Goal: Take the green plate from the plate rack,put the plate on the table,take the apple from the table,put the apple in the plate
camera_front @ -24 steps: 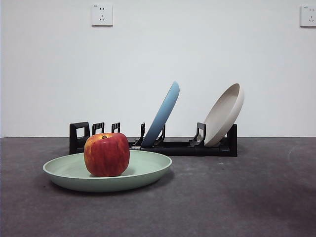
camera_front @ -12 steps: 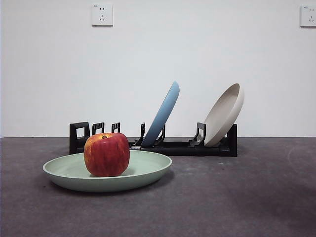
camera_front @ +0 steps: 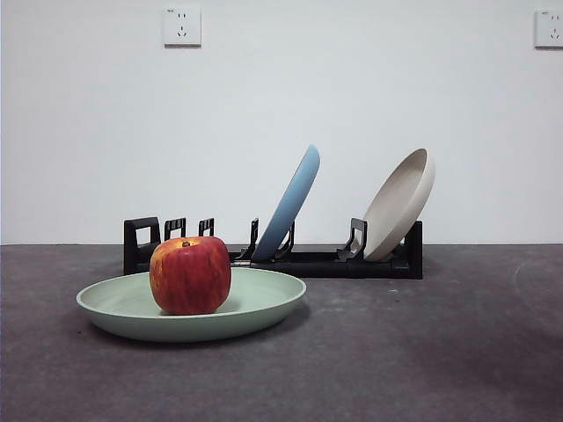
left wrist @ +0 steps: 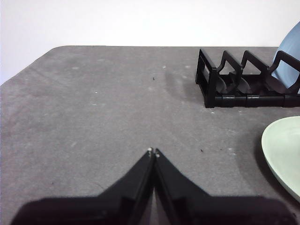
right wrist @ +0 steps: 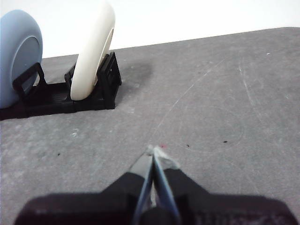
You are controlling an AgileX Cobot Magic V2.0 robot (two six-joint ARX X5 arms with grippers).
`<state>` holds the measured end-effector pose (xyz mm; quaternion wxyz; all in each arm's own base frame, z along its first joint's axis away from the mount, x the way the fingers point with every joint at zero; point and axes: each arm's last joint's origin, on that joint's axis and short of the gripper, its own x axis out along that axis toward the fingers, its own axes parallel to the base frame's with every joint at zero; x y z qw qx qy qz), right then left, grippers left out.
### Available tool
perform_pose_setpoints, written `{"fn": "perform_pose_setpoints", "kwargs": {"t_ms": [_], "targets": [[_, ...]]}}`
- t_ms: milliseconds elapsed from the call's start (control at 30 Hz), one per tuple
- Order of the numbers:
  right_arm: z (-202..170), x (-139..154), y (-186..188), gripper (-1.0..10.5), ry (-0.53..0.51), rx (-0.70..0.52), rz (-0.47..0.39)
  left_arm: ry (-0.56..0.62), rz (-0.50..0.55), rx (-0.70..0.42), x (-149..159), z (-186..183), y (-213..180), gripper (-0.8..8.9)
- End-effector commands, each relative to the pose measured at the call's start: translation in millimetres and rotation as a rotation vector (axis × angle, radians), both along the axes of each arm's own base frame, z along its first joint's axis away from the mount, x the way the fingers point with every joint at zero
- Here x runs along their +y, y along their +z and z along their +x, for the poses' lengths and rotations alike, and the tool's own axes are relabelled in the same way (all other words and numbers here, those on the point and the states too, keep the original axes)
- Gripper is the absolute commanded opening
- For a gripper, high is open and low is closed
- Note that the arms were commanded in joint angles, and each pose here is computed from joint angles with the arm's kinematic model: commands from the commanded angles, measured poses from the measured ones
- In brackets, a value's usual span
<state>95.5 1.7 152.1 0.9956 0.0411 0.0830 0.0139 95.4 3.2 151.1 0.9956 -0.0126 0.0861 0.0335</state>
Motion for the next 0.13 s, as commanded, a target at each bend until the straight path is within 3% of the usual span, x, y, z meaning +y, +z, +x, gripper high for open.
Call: {"fn": "perform_pose_setpoints", "kwargs": {"t_ms": [33,133], "targets": [[0.4,-0.1,-4.1,0.0,-0.001,0.011,0.0,0.007,-0.009,0.007,0.4,0.6,-4.0,-0.03],[0.4,-0.1,-4.1,0.0,-0.001,0.011,0.0,0.007,-0.009,0.007,0.4,0.6,-4.0,-0.03]]}}
